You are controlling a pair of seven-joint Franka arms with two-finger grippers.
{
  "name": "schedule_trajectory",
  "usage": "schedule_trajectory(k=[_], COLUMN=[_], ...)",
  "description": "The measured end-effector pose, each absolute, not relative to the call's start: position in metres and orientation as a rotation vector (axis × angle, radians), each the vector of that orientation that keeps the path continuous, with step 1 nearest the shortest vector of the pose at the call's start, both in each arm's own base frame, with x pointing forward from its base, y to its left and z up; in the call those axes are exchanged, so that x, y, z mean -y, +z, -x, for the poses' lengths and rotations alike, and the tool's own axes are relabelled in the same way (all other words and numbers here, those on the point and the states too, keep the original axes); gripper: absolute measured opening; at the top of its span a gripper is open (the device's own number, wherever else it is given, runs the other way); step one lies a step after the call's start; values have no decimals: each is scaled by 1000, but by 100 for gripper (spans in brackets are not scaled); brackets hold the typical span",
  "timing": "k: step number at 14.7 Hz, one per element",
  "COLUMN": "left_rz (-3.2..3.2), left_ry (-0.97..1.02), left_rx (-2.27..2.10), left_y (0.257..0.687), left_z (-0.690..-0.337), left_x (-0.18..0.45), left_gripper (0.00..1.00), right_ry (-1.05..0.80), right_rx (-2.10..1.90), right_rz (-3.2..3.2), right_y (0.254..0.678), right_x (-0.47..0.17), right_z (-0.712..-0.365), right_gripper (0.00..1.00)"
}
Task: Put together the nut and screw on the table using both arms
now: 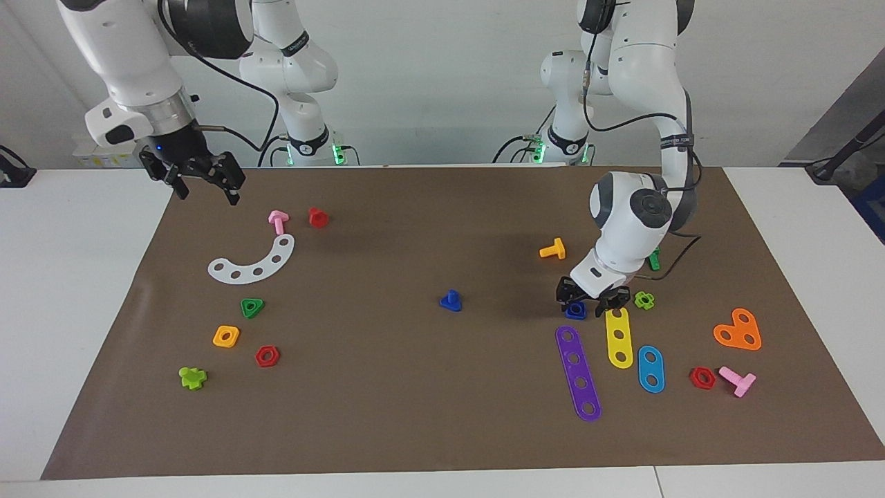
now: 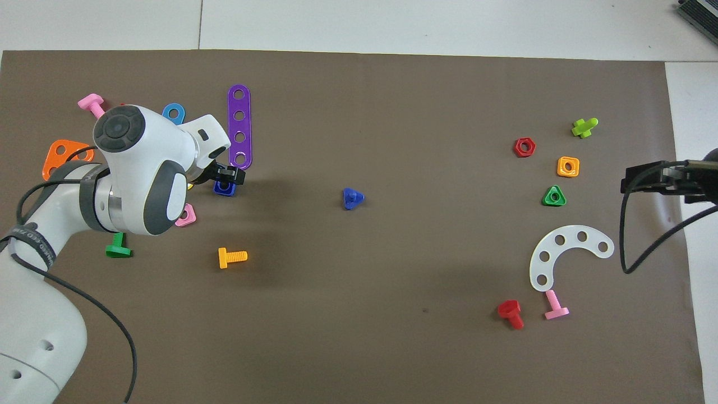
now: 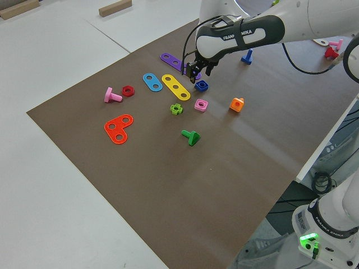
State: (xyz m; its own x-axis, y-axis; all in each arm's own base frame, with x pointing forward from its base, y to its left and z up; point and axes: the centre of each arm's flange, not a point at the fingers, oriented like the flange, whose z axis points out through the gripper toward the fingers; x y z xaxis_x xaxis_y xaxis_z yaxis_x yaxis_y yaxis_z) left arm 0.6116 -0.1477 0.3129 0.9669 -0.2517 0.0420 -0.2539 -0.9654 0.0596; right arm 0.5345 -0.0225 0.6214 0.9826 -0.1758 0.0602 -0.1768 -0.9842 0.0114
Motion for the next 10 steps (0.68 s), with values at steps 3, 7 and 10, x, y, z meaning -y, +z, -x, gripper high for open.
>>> schedule_trajectory(k=[3, 7, 10], left_rz=[-3054, -3054, -3055], left_ry=[23, 13, 7], left_rx=[398, 401, 401], left_y=[303, 299, 297], left_z=[-605, -602, -601], left_x=[148, 148, 148], left_gripper=[74, 67, 64], right_ry=[96, 47, 30], right_rx=[281, 299, 299], right_rz=[-3111, -3123, -3128], right_y=[647, 634, 631], right_x=[23, 21, 17], right_z=[-535, -546, -547], right_gripper=[100, 100, 100])
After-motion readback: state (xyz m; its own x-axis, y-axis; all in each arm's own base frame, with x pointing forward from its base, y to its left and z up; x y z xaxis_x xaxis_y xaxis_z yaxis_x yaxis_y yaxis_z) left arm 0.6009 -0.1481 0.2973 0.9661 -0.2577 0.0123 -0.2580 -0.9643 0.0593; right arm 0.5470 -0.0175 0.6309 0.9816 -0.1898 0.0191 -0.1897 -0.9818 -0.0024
